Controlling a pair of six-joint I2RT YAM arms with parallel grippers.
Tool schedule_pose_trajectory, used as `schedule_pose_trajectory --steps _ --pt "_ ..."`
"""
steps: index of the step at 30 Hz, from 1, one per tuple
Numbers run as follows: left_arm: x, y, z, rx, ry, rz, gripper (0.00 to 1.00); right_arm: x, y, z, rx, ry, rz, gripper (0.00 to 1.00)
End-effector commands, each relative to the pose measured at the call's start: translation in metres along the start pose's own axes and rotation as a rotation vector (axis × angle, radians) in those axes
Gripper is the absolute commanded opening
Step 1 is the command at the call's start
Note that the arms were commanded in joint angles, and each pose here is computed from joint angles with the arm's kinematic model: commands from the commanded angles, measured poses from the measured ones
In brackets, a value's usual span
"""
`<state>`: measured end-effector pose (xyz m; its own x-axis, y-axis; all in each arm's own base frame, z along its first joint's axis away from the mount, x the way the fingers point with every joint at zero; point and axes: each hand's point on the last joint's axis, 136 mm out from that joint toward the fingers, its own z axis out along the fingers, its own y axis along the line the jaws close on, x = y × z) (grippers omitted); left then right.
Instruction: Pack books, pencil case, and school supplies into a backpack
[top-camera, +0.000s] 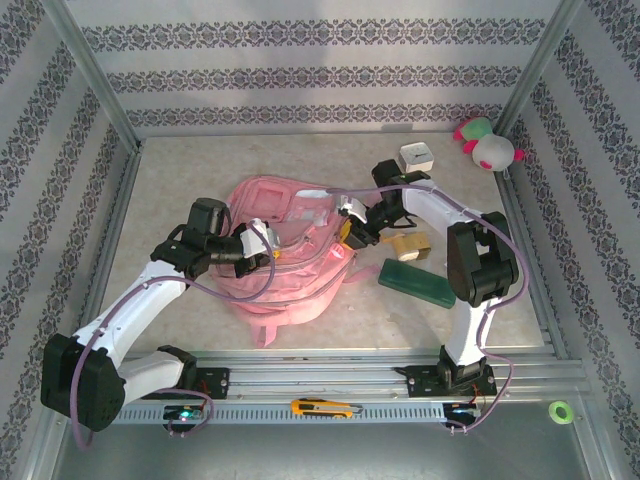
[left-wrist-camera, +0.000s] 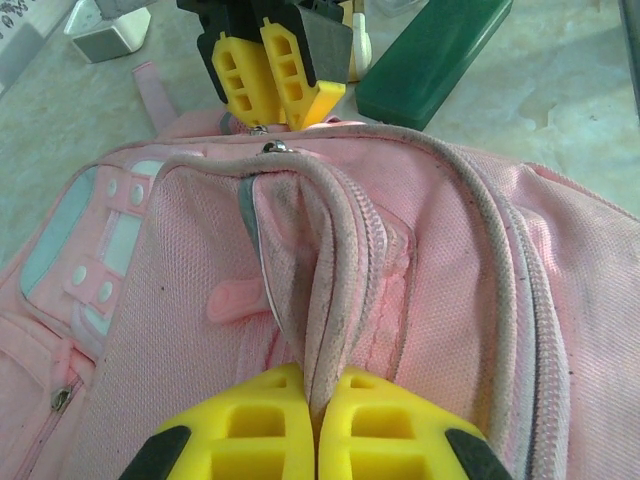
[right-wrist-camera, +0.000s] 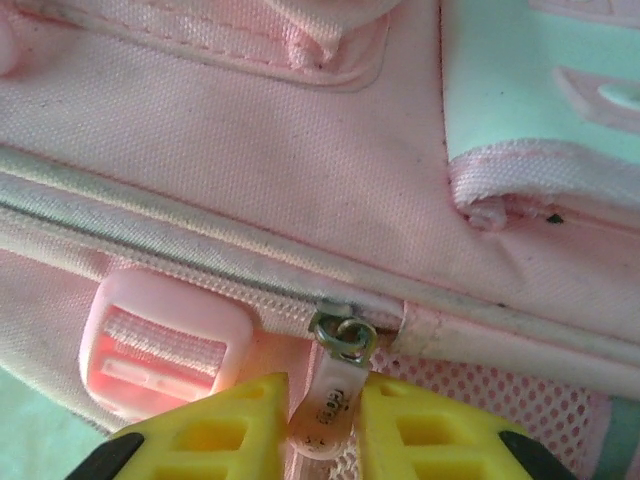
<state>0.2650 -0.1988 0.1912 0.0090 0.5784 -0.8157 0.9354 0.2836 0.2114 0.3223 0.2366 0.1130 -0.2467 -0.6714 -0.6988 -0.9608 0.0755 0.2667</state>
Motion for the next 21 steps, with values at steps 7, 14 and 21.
schedule_pose_trajectory --steps 7,14,21 --pt "-0.063 0.018 -0.024 -0.063 -0.216 0.123 0.0 -0.012 -0.011 -0.005 0.002 -0.03 0.08 0.42" --pt "-0.068 0.019 -0.025 -0.067 -0.238 0.12 0.0 -0.008 -0.015 0.002 0.005 0.004 0.074 0.42" --pt "-0.059 0.033 -0.023 -0.136 -0.188 0.079 0.0 -0.028 -0.004 -0.018 -0.018 -0.106 0.094 0.0"
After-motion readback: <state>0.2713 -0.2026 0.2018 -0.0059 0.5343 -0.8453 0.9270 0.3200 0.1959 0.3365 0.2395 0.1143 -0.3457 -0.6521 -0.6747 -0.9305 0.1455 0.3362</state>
